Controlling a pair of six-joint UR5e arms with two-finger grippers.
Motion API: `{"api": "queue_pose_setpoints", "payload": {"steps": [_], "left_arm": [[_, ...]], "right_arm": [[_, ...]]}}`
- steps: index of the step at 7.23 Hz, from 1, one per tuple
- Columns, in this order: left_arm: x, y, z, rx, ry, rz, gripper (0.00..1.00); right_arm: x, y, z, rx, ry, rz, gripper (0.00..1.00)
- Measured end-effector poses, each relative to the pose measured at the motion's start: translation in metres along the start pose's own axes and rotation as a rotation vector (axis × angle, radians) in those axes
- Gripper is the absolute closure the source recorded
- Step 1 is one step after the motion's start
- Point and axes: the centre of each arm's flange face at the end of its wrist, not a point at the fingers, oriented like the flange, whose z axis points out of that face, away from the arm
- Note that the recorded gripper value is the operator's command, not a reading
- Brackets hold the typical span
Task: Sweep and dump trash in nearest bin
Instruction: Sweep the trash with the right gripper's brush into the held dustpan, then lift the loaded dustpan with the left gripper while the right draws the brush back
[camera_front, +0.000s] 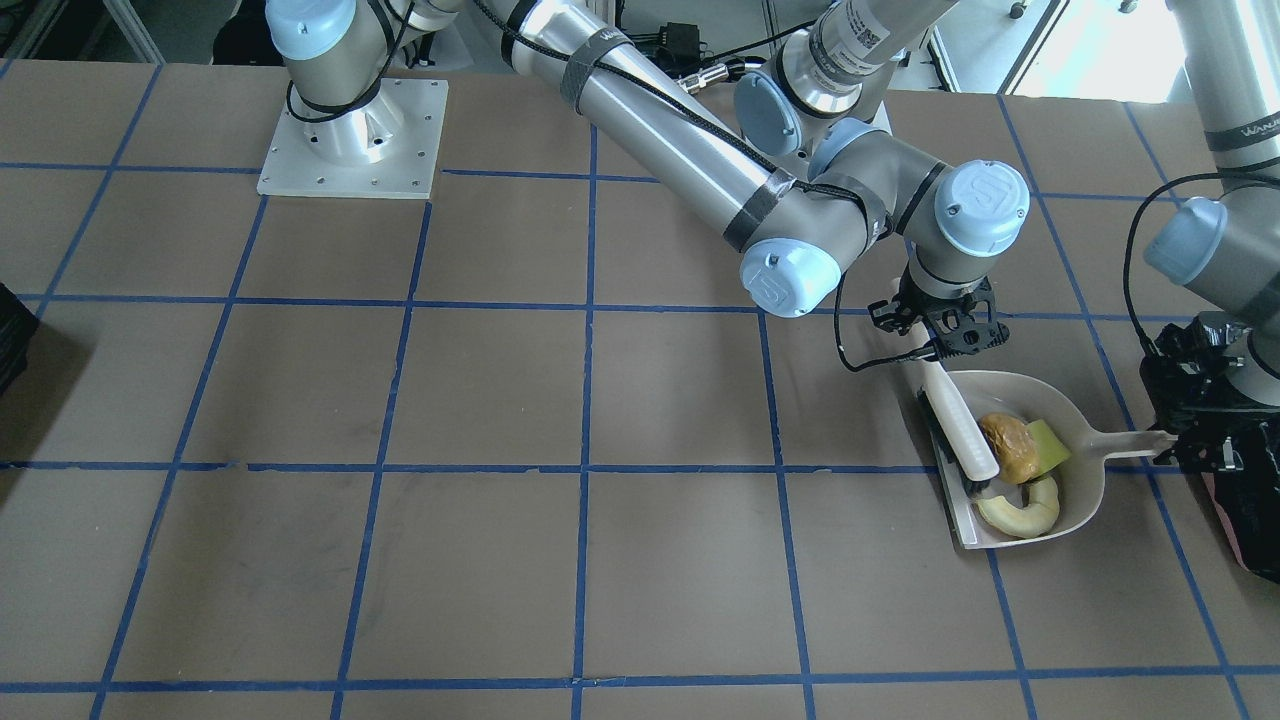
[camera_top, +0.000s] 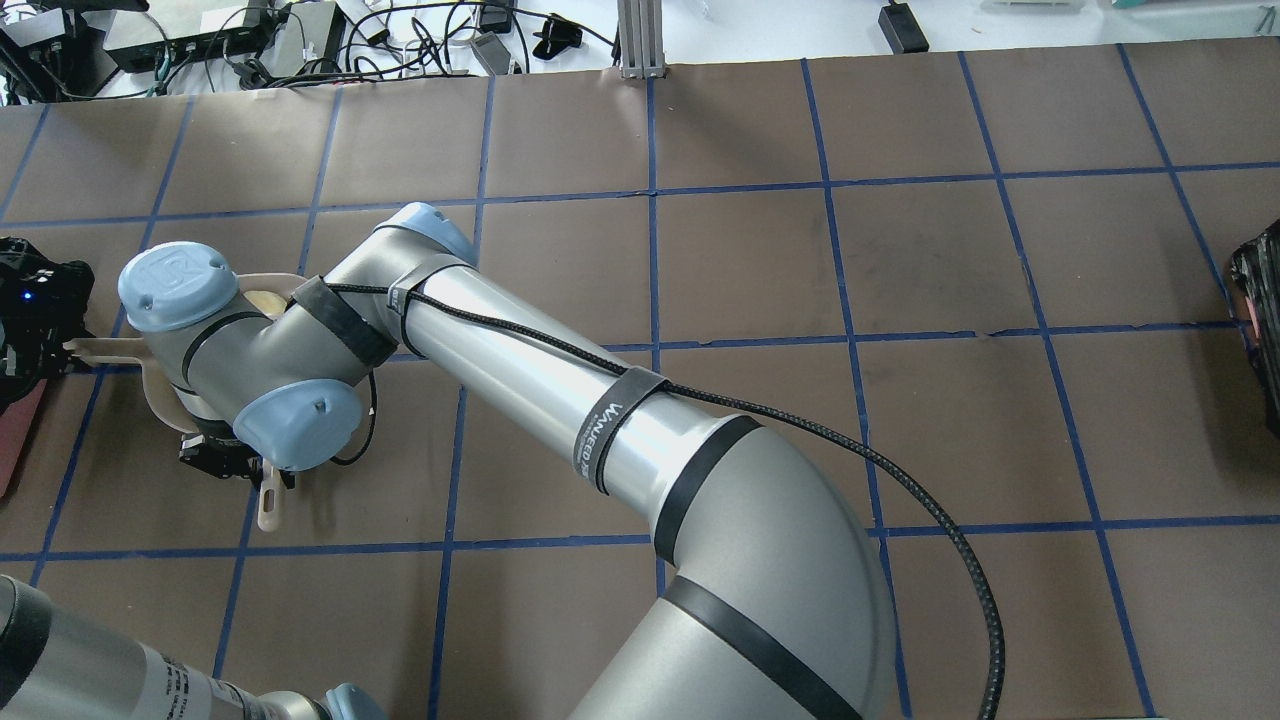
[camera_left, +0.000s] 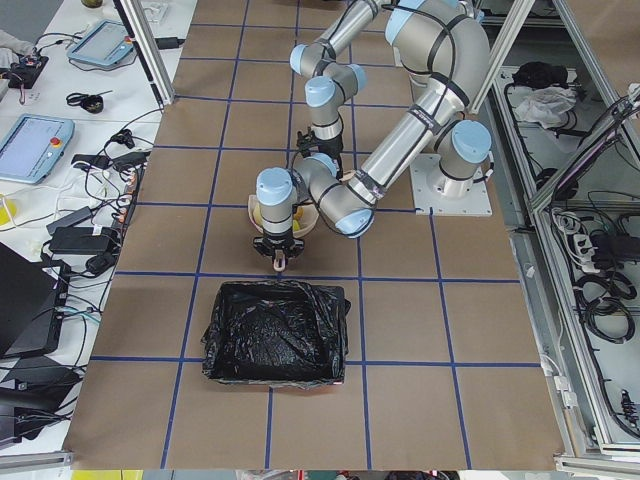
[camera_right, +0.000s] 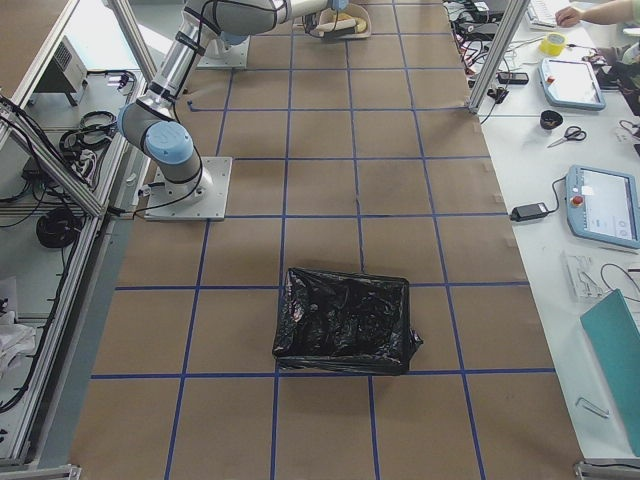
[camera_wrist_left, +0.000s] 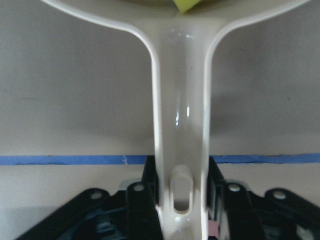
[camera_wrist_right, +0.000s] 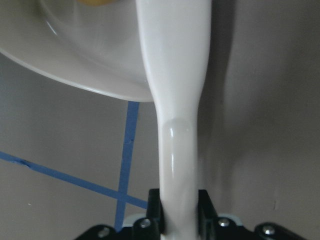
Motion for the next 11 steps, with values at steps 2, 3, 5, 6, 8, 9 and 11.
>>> {"api": "queue_pose_setpoints", "payload": {"steps": [2,3,5,6,8,9,11], "left_arm": [[0.0,0.0,0.001,0.0,0.002,-0.001,1.0],[0.0,0.0,0.001,-0.001,0.002,0.0,1.0],[0.0,0.001,-0.002,-0.009,-0.001,-0.004,1.0],[0.0,0.002,-0.008,-0.019,-0.007,-0.009,1.0],[-0.001,0.007,-0.027,-0.043,-0.028,-0.013,1.0],[-0.002,0.011,-0.04,-0.051,-0.036,-0.016,1.0],[-0.005,0.025,-0.076,-0.05,-0.035,-0.019,1.0]], "right_arm": [[-0.001,0.015,-0.011,-0.008,-0.013,0.227,1.0],[0.004,0.018,-0.013,0.005,-0.012,0.347,1.0],[0.031,0.012,-0.017,0.088,0.0,0.564,1.0],[0.055,0.006,-0.023,0.121,0.021,0.658,1.0],[0.105,-0.002,-0.041,0.178,0.087,0.811,1.0],[0.134,-0.001,-0.05,0.191,0.134,0.865,1.0],[0.189,0.013,-0.067,0.201,0.2,0.927,1.0]]}}
